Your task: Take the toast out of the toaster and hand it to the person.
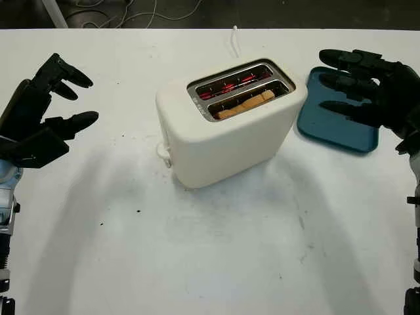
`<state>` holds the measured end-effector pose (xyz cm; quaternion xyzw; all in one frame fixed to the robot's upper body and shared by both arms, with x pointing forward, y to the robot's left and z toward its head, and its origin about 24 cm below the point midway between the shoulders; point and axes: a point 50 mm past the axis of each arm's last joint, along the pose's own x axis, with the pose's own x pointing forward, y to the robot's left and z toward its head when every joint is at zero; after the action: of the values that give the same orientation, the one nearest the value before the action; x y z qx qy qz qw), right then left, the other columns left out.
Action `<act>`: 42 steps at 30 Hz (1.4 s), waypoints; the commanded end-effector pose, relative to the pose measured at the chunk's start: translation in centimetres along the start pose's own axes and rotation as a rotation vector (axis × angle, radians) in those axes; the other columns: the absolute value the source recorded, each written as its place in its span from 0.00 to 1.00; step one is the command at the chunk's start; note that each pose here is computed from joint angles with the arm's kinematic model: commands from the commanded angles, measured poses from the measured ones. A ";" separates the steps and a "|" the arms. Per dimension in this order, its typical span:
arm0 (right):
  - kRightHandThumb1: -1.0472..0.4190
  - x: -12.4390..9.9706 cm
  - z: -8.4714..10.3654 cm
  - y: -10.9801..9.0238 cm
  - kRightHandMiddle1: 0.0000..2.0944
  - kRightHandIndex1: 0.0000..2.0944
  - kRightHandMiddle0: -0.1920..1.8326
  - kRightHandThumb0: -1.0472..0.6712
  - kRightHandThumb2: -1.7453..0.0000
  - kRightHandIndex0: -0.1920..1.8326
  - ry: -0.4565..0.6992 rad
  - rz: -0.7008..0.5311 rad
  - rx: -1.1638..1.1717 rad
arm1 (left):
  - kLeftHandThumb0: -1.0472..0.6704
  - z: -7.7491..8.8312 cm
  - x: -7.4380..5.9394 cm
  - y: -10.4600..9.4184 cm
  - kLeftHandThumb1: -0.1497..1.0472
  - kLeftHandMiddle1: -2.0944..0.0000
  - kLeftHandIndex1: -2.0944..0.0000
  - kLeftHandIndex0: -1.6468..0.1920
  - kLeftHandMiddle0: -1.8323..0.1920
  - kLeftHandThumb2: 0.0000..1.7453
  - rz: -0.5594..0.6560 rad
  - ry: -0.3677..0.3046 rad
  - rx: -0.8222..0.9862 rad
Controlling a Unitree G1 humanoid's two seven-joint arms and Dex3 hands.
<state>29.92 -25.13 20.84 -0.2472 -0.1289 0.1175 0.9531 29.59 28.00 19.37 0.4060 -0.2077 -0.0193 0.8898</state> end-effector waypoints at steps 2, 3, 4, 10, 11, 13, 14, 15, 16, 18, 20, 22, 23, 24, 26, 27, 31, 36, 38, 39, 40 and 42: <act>0.16 -0.1 0.2 -0.2 0.00 0.00 0.34 0.26 1.00 0.36 -0.014 0.002 0.002 | 0.00 -0.2 -0.3 -0.2 0.89 0.20 0.28 0.90 0.91 0.23 0.004 0.001 -0.010; 0.16 -0.1 0.2 -0.2 0.00 0.00 0.34 0.26 1.00 0.35 -0.013 0.003 0.002 | 0.00 -0.2 -0.3 -0.2 0.89 0.20 0.28 0.90 0.91 0.24 0.004 0.002 -0.009; 0.16 -0.1 0.2 -0.2 0.00 0.00 0.34 0.26 1.00 0.35 -0.011 0.003 0.001 | 0.00 -0.2 -0.3 -0.2 0.89 0.20 0.28 0.90 0.91 0.24 0.005 0.003 -0.010; 0.16 -0.1 0.1 -0.1 0.00 0.00 0.35 0.25 1.00 0.36 -0.009 0.000 0.004 | 0.00 -0.2 -0.4 -0.2 0.89 0.19 0.27 0.90 0.91 0.24 0.006 0.008 -0.014; 0.16 -0.1 0.1 -0.1 0.00 0.00 0.35 0.25 1.00 0.35 -0.010 0.001 0.006 | 0.00 -0.2 -0.4 -0.2 0.89 0.19 0.27 0.90 0.91 0.24 0.006 0.007 -0.014; 0.16 -0.1 0.1 -0.1 0.00 0.00 0.35 0.25 1.00 0.36 -0.010 0.001 0.009 | 0.00 -0.1 -0.4 -0.1 0.89 0.19 0.27 0.90 0.91 0.24 0.004 0.010 -0.012; 0.17 -0.1 0.1 -0.1 0.00 0.00 0.34 0.25 1.00 0.35 -0.011 0.000 0.011 | 0.00 -0.2 -0.4 -0.1 0.89 0.19 0.27 0.90 0.91 0.24 0.004 0.011 -0.013; 0.16 -0.1 0.1 -0.1 0.00 0.00 0.34 0.25 1.00 0.35 -0.010 0.000 0.012 | 0.00 -0.2 -0.4 -0.1 0.89 0.19 0.27 0.90 0.91 0.24 0.003 0.011 -0.013; 0.16 -0.1 0.1 -0.1 0.00 0.00 0.34 0.25 1.00 0.35 -0.010 0.000 0.012 | 0.00 -0.2 -0.4 -0.2 0.89 0.19 0.27 0.90 0.91 0.24 0.004 0.010 -0.014; 0.17 -0.1 0.1 -0.1 0.00 0.00 0.35 0.24 1.00 0.36 -0.006 -0.003 0.009 | 0.00 -0.2 -0.4 -0.2 0.89 0.19 0.27 0.90 0.91 0.23 0.006 0.010 -0.014; 0.17 -0.1 0.1 -0.1 0.00 0.00 0.35 0.24 1.00 0.36 -0.005 -0.004 0.008 | 0.00 -0.2 -0.4 -0.2 0.89 0.19 0.27 0.90 0.91 0.24 0.006 0.013 -0.011; 0.16 -0.1 0.1 -0.1 0.00 0.00 0.35 0.24 1.00 0.36 -0.006 -0.004 0.003 | 0.00 -0.2 -0.4 -0.2 0.89 0.19 0.28 0.90 0.91 0.24 0.004 0.014 -0.010; 0.16 -0.1 0.1 -0.1 0.00 0.00 0.35 0.24 1.00 0.36 -0.004 -0.004 -0.001 | 0.00 -0.2 -0.4 -0.2 0.89 0.19 0.28 0.90 0.91 0.24 0.003 0.013 -0.010; 0.16 -0.1 0.1 -0.1 0.00 0.00 0.35 0.24 1.00 0.36 -0.004 -0.005 -0.003 | 0.00 -0.2 -0.4 -0.2 0.89 0.20 0.28 0.90 0.91 0.24 0.003 0.011 -0.011; 0.16 -0.1 0.1 -0.1 0.00 0.00 0.35 0.24 1.00 0.36 -0.004 -0.006 0.002 | 0.00 -0.3 -0.4 -0.2 0.89 0.20 0.28 0.90 0.91 0.24 0.004 0.007 -0.007; 0.16 -0.1 0.1 -0.1 0.00 0.00 0.35 0.24 1.00 0.36 -0.004 -0.007 0.003 | 0.00 -0.3 -0.4 -0.2 0.89 0.20 0.28 0.90 0.91 0.24 0.003 0.007 -0.007; 0.16 -0.1 0.1 -0.1 0.00 0.00 0.35 0.24 1.00 0.36 -0.007 -0.004 0.004 | 0.00 -0.2 -0.4 -0.2 0.89 0.20 0.28 0.90 0.91 0.25 0.003 0.009 -0.007; 0.16 -0.2 0.1 -0.1 0.00 0.00 0.35 0.25 1.00 0.36 -0.003 -0.004 0.002 | 0.00 -0.3 -0.4 -0.2 0.89 0.20 0.28 0.90 0.91 0.24 0.004 0.010 -0.014; 0.16 -0.2 0.1 -0.1 0.00 0.00 0.35 0.24 1.00 0.36 -0.003 -0.003 -0.001 | 0.00 -0.3 -0.4 -0.2 0.89 0.20 0.28 0.90 0.91 0.23 0.004 0.013 -0.016; 0.16 -0.2 0.1 -0.1 0.00 0.00 0.35 0.24 1.00 0.36 -0.003 -0.003 -0.002 | 0.00 -0.3 -0.4 -0.2 0.89 0.20 0.28 0.90 0.91 0.23 0.005 0.013 -0.015; 0.16 -0.2 0.1 -0.1 0.00 0.00 0.35 0.24 1.00 0.36 -0.004 -0.005 0.003 | 0.00 -0.3 -0.4 -0.2 0.89 0.20 0.28 0.90 0.91 0.24 0.005 0.011 -0.013; 0.17 -0.2 0.0 -0.1 0.00 0.00 0.35 0.24 1.00 0.36 -0.004 -0.006 0.011 | 0.00 -0.2 -0.4 -0.2 0.89 0.20 0.28 0.90 0.91 0.24 0.004 0.009 -0.010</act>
<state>29.92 -25.13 20.85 -0.2472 -0.1290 0.1170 0.9532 29.53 28.03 19.22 0.4060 -0.2053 -0.0198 0.8903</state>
